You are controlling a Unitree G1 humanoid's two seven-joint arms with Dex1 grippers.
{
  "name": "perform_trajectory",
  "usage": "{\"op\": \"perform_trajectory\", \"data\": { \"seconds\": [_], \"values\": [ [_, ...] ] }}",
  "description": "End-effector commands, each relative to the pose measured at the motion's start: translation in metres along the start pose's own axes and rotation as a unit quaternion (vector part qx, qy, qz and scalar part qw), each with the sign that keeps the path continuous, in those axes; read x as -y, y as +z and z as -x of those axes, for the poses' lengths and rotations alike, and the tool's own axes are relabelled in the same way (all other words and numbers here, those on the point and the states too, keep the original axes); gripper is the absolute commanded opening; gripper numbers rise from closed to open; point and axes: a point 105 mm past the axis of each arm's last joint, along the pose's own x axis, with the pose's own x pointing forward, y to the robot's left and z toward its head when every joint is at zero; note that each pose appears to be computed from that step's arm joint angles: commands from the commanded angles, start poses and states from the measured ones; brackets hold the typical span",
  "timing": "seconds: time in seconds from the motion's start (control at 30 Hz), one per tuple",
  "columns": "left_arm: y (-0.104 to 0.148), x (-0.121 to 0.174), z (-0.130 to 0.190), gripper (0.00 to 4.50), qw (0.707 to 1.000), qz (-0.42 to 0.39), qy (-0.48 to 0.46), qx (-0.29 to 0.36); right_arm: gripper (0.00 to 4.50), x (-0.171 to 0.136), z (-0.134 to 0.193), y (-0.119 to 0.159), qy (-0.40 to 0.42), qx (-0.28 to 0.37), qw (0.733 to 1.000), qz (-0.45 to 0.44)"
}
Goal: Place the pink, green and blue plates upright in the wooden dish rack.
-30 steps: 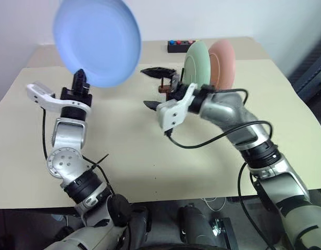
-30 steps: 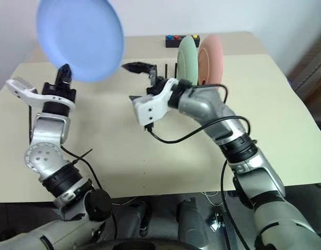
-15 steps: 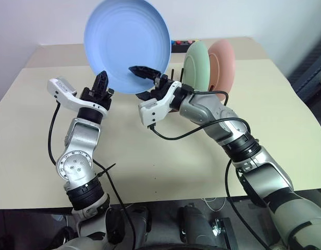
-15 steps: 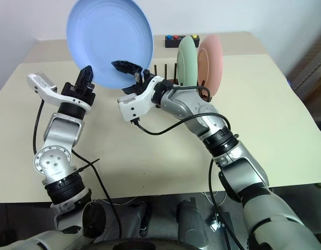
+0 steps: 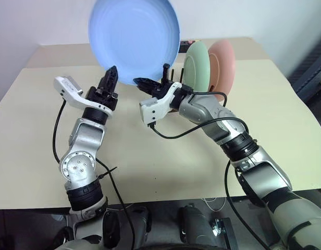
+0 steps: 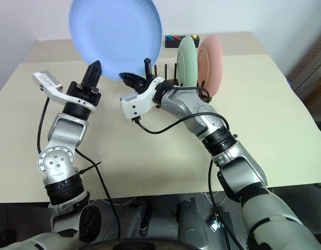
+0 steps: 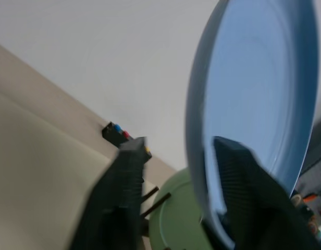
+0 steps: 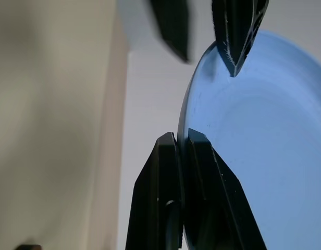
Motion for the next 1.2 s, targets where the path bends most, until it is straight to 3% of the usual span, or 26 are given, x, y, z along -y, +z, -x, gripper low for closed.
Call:
{"op": "perform_trajectory", "data": {
  "seconds": [0.03, 0.07, 0.13, 0.27, 0.33, 0.4, 0.47, 0.57, 0.63, 0.77, 0.83, 0.93, 0.97, 1.03, 1.1, 1.2],
  "values": [
    [0.019, 0.003, 0.003, 3.98, 0.999, 0.005, -0.026, 0.023, 0.00, 0.037, 0.002, -0.004, -0.060, -0.003, 0.998, 0.017],
    [0.023, 0.000, 0.004, 4.47, 0.999, 0.006, -0.025, 0.028, 0.00, 0.039, 0.003, -0.005, -0.063, -0.005, 0.998, 0.018],
    [0.031, -0.007, 0.008, 4.47, 0.999, -0.017, -0.019, 0.028, 0.00, 0.047, 0.005, -0.008, -0.077, -0.008, 0.997, 0.019],
    [0.026, -0.021, 0.019, 4.47, 0.989, -0.146, -0.031, -0.022, 0.00, 0.104, 0.019, -0.012, -0.174, -0.010, 0.983, -0.050],
    [0.020, -0.024, 0.024, 4.47, 0.976, -0.207, -0.047, -0.042, 0.00, 0.130, 0.026, -0.015, -0.225, 0.007, 0.962, -0.152],
    [0.023, -0.027, 0.025, 4.47, 0.973, -0.223, -0.053, -0.038, 0.00, 0.145, 0.030, -0.011, -0.244, 0.061, 0.922, -0.294],
    [0.028, -0.026, 0.024, 4.47, 0.967, -0.242, -0.072, -0.038, 0.00, 0.165, 0.037, -0.004, -0.250, 0.151, 0.835, -0.467],
    [0.036, -0.024, 0.024, 4.47, 0.958, -0.267, -0.096, -0.039, 0.00, 0.185, 0.050, -0.003, -0.238, 0.230, 0.744, -0.581],
    [0.037, -0.021, 0.025, 4.47, 0.945, -0.300, -0.121, -0.050, 0.00, 0.189, 0.057, -0.008, -0.226, 0.259, 0.687, -0.641],
    [0.038, -0.010, 0.033, 4.47, 0.922, -0.329, -0.187, -0.084, 0.00, 0.180, 0.064, -0.031, -0.193, 0.300, 0.512, -0.781],
    [0.037, -0.006, 0.038, 4.47, 0.908, -0.345, -0.214, -0.105, 0.00, 0.166, 0.062, -0.035, -0.163, 0.296, 0.457, -0.823],
    [0.034, -0.002, 0.047, 4.47, 0.883, -0.373, -0.249, -0.137, 0.00, 0.142, 0.058, -0.034, -0.117, 0.281, 0.408, -0.861],
    [0.031, -0.003, 0.051, 4.47, 0.880, -0.367, -0.259, -0.154, 0.00, 0.137, 0.057, -0.033, -0.111, 0.278, 0.403, -0.865],
    [0.026, -0.003, 0.060, 4.47, 0.869, -0.367, -0.276, -0.181, 0.00, 0.126, 0.053, -0.027, -0.092, 0.266, 0.397, -0.874],
    [0.021, -0.004, 0.070, 4.47, 0.859, -0.362, -0.291, -0.214, 0.00, 0.112, 0.047, -0.027, -0.087, 0.234, 0.414, -0.876],
    [0.022, -0.005, 0.077, 4.47, 0.853, -0.360, -0.297, -0.232, 0.00, 0.104, 0.046, -0.033, -0.098, 0.219, 0.411, -0.879]
  ]
}}
